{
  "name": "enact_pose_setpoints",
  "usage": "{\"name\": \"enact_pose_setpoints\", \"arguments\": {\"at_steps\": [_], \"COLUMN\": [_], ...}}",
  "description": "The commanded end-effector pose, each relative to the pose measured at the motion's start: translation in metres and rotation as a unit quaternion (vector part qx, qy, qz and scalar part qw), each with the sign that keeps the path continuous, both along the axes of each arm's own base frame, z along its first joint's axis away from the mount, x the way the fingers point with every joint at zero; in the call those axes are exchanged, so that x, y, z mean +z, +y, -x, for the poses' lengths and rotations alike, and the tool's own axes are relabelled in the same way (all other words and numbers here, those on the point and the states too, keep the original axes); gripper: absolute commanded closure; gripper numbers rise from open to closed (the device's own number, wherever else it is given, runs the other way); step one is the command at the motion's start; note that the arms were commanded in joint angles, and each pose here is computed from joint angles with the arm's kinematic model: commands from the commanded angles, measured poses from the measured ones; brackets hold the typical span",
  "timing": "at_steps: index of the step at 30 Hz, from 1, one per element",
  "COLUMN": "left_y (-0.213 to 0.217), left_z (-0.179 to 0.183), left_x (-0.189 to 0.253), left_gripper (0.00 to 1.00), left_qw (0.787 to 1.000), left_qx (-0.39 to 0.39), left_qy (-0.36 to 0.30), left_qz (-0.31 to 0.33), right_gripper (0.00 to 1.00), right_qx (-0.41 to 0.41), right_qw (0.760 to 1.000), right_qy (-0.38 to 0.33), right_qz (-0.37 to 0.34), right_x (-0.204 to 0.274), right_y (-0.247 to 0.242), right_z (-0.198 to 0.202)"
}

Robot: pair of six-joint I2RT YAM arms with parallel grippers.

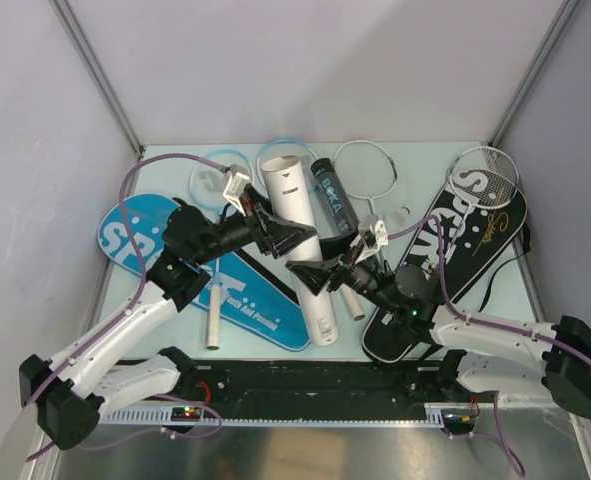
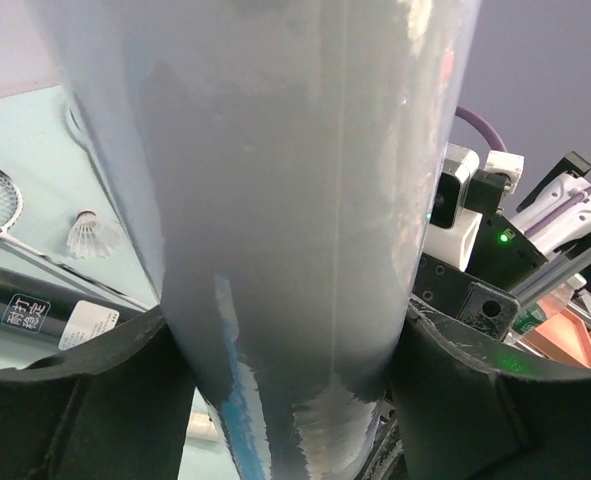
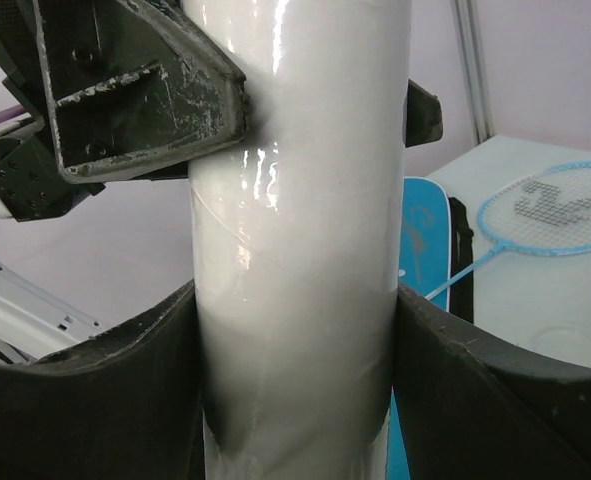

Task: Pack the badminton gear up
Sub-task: Adjust the shuttle tube.

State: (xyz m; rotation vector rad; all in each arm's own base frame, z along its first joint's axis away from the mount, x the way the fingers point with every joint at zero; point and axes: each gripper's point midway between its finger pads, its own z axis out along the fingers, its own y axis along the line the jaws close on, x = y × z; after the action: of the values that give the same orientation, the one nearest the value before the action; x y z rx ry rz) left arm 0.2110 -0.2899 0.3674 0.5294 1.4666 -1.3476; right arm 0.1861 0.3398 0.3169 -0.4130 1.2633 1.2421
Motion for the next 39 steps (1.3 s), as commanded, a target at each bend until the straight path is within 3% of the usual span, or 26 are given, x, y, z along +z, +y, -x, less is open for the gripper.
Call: {"name": "enact_pose_setpoints", "arguments": {"at_steps": [1,6,14,20,23,27,31,36,39], "left_y": [0.006,0.009,0.013,0.032,0.043,0.054,0.051,0.043,0.039], "left_z": [0.009,0.011,0.01,-0.002,-0.007,0.0,0.01,0.024,0.032], "left_x": [0.023,0.027,0.036,0.031,0.015,-0.001,-0.02,-0.056,-0.068], "left_gripper": [0.34,0.42,0.46,0.46,0.45,0.43,0.42,0.42,0.42], "left_qw": [0.999,0.999,0.999,0.998,0.994,0.988,0.989,0.987,0.985], "left_qx": [0.005,0.007,-0.008,0.028,0.055,0.06,0.037,-0.002,-0.019], "left_qy": [-0.035,-0.04,-0.028,-0.046,-0.044,-0.052,-0.032,-0.001,0.003], "left_qz": [0.029,0.032,0.032,-0.012,-0.078,-0.131,-0.141,-0.161,-0.171], "right_gripper": [0.35,0.24,0.05,0.01,0.01,0.01,0.05,0.13,0.32], "right_qx": [-0.02,-0.044,-0.055,-0.153,-0.212,-0.338,-0.444,-0.474,-0.471], "right_qw": [0.999,0.999,0.995,0.971,0.948,0.909,0.856,0.798,0.77], "right_qy": [-0.017,0.01,0.053,0.179,0.239,0.241,0.211,0.131,0.125], "right_qz": [-0.022,0.013,0.066,0.038,0.012,0.044,0.159,0.349,0.413], "right_x": [0.031,0.015,-0.008,-0.026,-0.037,-0.058,-0.082,-0.106,-0.125], "right_y": [-0.01,-0.018,-0.035,-0.086,-0.121,-0.176,-0.222,-0.235,-0.243], "right_z": [-0.001,-0.006,-0.001,-0.027,-0.044,-0.079,-0.114,-0.158,-0.18]}}
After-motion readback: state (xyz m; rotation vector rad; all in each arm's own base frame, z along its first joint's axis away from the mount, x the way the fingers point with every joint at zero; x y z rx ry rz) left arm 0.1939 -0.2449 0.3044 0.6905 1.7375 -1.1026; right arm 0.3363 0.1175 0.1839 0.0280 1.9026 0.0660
